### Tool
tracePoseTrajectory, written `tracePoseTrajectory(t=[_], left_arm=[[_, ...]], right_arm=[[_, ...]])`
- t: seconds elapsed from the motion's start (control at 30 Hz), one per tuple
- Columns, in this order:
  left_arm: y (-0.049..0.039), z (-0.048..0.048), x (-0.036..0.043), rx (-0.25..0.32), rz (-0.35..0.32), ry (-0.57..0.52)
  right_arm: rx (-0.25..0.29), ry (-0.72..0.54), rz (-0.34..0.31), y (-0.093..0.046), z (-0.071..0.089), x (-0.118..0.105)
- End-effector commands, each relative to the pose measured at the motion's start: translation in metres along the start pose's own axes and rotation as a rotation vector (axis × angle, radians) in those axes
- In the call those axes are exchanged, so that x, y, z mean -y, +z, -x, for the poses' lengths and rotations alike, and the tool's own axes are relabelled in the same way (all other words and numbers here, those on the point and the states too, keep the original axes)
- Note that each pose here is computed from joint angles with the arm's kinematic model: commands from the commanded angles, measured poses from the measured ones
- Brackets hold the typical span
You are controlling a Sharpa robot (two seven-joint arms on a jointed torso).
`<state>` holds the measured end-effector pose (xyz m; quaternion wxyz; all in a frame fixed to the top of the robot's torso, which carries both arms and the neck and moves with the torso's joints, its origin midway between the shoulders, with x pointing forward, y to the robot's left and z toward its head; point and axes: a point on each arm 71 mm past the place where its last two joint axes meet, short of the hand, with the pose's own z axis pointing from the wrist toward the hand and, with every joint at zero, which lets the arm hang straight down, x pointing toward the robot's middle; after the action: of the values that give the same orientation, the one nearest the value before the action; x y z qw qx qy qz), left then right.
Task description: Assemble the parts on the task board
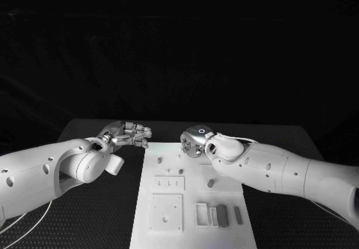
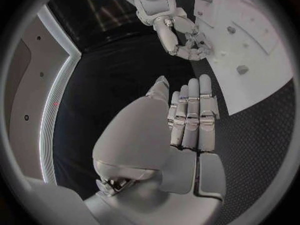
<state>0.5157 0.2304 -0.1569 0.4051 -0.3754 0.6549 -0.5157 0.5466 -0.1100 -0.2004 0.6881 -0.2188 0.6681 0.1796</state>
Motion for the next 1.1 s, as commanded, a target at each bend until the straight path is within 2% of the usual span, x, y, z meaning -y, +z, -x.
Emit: tracePoseTrajectory(t=[0.03, 0.33, 0.67, 1.1], left_arm=[[0.0023, -0.0042, 0.0039, -0.022, -0.014, 0.001], [0.0046, -0.0069, 0.0059, -0.027, -0.017, 0.003], [0.0051, -0.007, 0.0079, -0.029, -0.019, 0.004], [0.0057, -0.0073, 0.0122, -0.033, -0.026, 0.007]], right_arm=[[0.024, -0.03, -0.014, 0.002, 0.002, -0.002], [0.047, -0.04, -0.011, 0.009, 0.004, -0.012], [0.055, -0.052, -0.02, 0.015, 0.003, -0.012], [0.04, -0.064, -0.018, 0.02, -0.001, -0.015]])
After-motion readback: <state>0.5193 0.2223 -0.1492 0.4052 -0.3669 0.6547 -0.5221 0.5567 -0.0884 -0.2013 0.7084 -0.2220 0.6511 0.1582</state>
